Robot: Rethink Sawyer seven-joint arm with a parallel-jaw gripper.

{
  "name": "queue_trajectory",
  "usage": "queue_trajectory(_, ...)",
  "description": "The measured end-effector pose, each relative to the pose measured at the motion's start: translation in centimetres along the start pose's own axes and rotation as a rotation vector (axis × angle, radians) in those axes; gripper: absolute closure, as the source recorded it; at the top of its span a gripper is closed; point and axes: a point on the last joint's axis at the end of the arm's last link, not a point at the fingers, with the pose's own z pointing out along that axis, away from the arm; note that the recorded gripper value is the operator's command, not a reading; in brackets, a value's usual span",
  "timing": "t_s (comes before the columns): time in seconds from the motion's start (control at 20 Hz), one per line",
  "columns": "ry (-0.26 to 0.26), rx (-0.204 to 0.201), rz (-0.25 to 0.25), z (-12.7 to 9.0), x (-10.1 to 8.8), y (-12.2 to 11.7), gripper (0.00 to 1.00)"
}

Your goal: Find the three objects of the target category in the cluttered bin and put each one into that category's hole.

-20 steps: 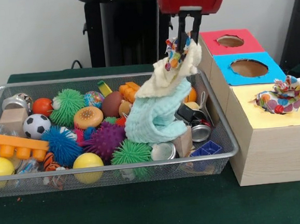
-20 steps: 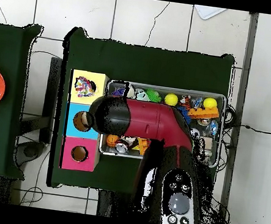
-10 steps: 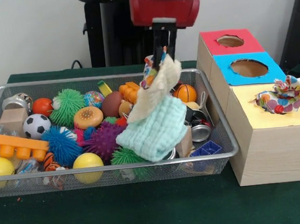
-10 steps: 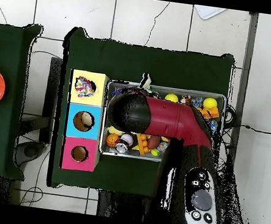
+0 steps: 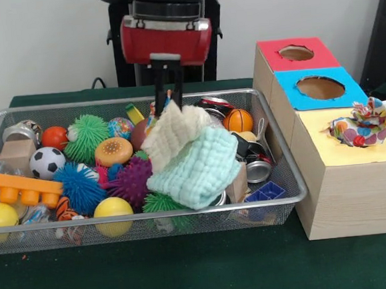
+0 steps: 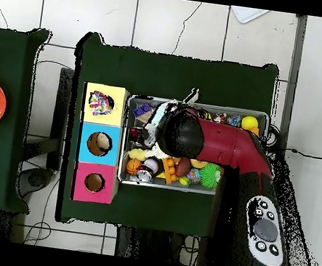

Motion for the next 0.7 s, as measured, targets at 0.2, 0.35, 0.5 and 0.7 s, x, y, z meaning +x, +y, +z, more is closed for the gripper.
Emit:
queue_trajectory(0.2, 0.002, -0.006, 0.02, 1.4, 0.4, -1.4, 0.0)
queue_trajectory(0.35, 0.015, -0.011, 0.034, 2.2, 0.8, -2.1, 0.0)
queue_trajectory(0.5, 0.023, -0.016, 0.036, 2.7, 1.1, -2.2, 0.0)
queue_trajectory(0.7, 0.033, -0.026, 0.032, 3.4, 1.4, -1.7, 0.0)
